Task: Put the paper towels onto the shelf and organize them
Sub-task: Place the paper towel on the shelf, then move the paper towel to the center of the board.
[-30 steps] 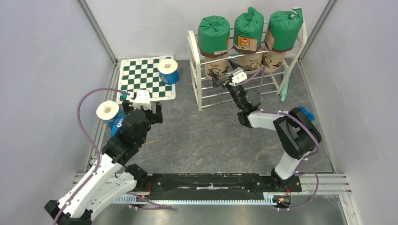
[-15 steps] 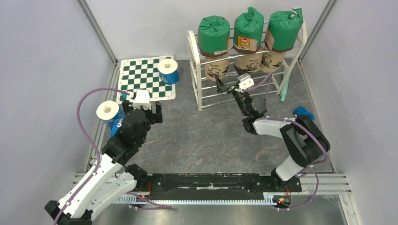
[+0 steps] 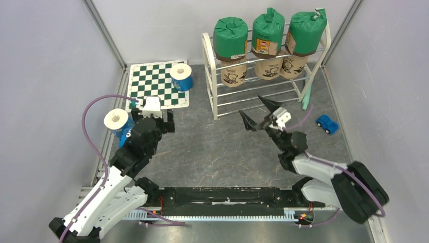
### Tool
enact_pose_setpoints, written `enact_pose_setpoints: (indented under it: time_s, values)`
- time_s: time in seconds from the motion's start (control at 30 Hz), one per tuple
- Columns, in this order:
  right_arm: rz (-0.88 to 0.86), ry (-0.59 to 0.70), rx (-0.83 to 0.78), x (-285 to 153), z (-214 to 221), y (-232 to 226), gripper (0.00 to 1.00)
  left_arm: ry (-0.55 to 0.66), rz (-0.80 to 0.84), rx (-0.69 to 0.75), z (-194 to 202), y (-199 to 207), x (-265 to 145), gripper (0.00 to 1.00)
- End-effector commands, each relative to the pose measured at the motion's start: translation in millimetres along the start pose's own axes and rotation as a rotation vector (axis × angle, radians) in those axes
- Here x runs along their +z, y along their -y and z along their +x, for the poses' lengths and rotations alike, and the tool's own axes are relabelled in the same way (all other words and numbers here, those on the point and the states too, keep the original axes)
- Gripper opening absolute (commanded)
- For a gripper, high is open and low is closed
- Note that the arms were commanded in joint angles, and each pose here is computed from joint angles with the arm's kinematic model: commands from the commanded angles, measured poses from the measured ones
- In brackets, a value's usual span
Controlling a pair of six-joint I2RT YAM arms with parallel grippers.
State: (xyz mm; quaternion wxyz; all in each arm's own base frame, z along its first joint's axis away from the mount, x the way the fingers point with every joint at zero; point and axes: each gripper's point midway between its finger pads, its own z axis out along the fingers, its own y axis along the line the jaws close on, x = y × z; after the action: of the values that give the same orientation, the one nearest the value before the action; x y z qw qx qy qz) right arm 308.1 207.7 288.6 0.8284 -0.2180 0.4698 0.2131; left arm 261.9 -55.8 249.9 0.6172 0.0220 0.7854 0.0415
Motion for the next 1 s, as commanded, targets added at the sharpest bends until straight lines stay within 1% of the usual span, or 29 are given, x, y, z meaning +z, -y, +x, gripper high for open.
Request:
enact_pose_setpoints:
  time_s: [0.0, 0.03, 0.07, 0.17, 0.2, 0.27, 0.33, 0.4, 0.5, 0.63, 0.7, 0.8, 0.83, 0.97]
  values:
    - [-0.071, -0.128, 0.077, -49, 23, -24, 0.98, 0.028, 0.003, -0.054, -7, 2, 3, 1.0]
    - [-0.058, -0.156, 0.076, -58, 26, -22, 0.98, 0.025, 0.001, -0.054, -6, 2, 4, 1.0]
    - [-0.046, -0.224, 0.076, -69, 40, -22, 0.98, 0.023, -0.001, -0.055, -6, 1, 4, 1.0]
    - [0.046, -0.372, 0.094, -96, 61, -10, 0.98, 0.009, -0.007, -0.051, -4, 1, 7, 1.0]
    - [0.07, -0.404, 0.119, -102, 64, -8, 0.98, 0.005, -0.011, -0.051, -4, 0, 7, 1.0]
    - [0.173, -0.485, 0.217, -115, 72, -1, 0.98, -0.006, -0.017, -0.052, -2, 0, 9, 1.0]
    - [0.224, -0.514, 0.287, -124, 72, 1, 0.98, -0.015, -0.021, -0.057, 0, 0, 11, 1.0]
    - [0.272, -0.499, 0.322, -133, 72, 4, 0.98, -0.024, -0.022, -0.066, 1, -1, 13, 1.0]
    - [0.409, -0.416, 0.358, -150, 75, 22, 0.98, -0.038, -0.025, -0.077, 3, -1, 15, 1.0]
    - [0.393, -0.338, 0.293, -158, 72, 25, 0.98, -0.074, -0.049, -0.087, 8, -5, 17, 1.0]
    - [0.363, -0.34, 0.26, -156, 68, 23, 0.98, -0.097, -0.068, -0.091, 12, -8, 19, 1.0]
    - [0.307, -0.393, 0.216, -153, 73, 17, 0.98, -0.139, -0.118, -0.106, 20, -18, 24, 1.0]
    - [0.295, -0.386, 0.217, -145, 64, 17, 0.98, -0.165, -0.138, -0.118, 24, -21, 26, 1.0]
    - [0.223, -0.44, 0.249, -133, 66, 4, 0.98, -0.277, -0.235, -0.192, 47, -40, 29, 1.0]
